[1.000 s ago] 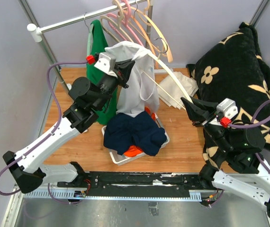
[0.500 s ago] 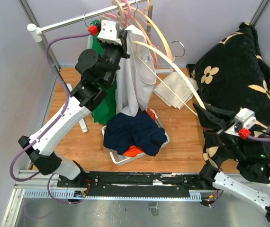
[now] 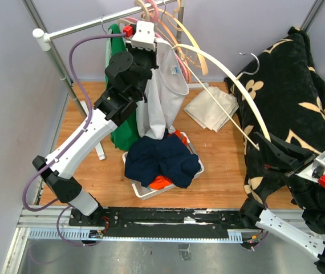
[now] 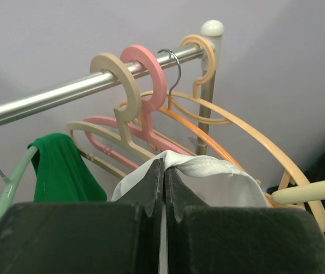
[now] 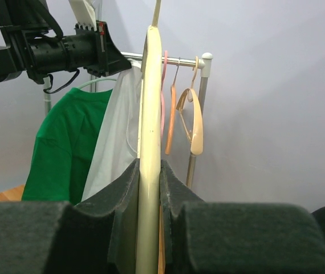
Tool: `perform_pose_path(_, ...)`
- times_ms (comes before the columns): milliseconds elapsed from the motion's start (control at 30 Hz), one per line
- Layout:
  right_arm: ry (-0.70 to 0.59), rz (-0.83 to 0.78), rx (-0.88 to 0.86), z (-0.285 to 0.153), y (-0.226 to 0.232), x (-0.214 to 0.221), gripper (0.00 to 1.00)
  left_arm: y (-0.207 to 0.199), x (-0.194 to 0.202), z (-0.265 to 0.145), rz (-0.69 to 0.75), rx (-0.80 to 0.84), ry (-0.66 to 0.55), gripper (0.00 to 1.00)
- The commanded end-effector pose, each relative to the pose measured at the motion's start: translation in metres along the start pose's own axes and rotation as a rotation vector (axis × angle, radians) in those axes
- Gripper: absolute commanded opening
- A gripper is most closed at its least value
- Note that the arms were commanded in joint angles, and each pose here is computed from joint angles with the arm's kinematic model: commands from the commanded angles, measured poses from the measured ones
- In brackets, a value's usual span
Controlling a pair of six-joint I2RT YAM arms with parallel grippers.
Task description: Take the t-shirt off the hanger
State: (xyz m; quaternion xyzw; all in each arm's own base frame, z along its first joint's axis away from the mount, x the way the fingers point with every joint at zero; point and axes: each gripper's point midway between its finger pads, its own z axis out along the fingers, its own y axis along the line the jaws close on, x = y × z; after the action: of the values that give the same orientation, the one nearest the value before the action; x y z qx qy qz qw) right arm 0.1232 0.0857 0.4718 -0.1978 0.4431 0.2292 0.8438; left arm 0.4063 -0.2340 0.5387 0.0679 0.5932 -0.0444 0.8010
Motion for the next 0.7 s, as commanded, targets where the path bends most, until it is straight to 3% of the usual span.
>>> perform_pose_path(0, -0.084, -0.009, 0.067, -0.008, -0.018, -0.027, 0.01, 0.016, -0.016, -0.012, -0.010, -0.014, -0.019, 0.01)
perform_pose_path(133, -0.087, -0.022, 0.103, -0.006, -0.025, -0.031, 0.01, 0.006, -0.019, -0.025, -0.026, 0.081, -0.025, 0.00)
perform_pose_path(233, -0.055, -0.035, 0.146, -0.002, -0.032, -0.025, 0.01, -0.004, -0.042, -0.043, -0.073, 0.204, -0.093, 0.01)
perform_pose_path(467, -0.032, -0.040, 0.162, 0.007, -0.031, -0.015, 0.01, -0.011, -0.137, -0.091, -0.245, 0.433, -0.323, 0.00)
perform_pose_path(667, -0.014, -0.045, 0.165, 0.015, -0.029, -0.010, 0.01, 0.008, -0.223, -0.136, -0.398, 0.527, -0.570, 0.01)
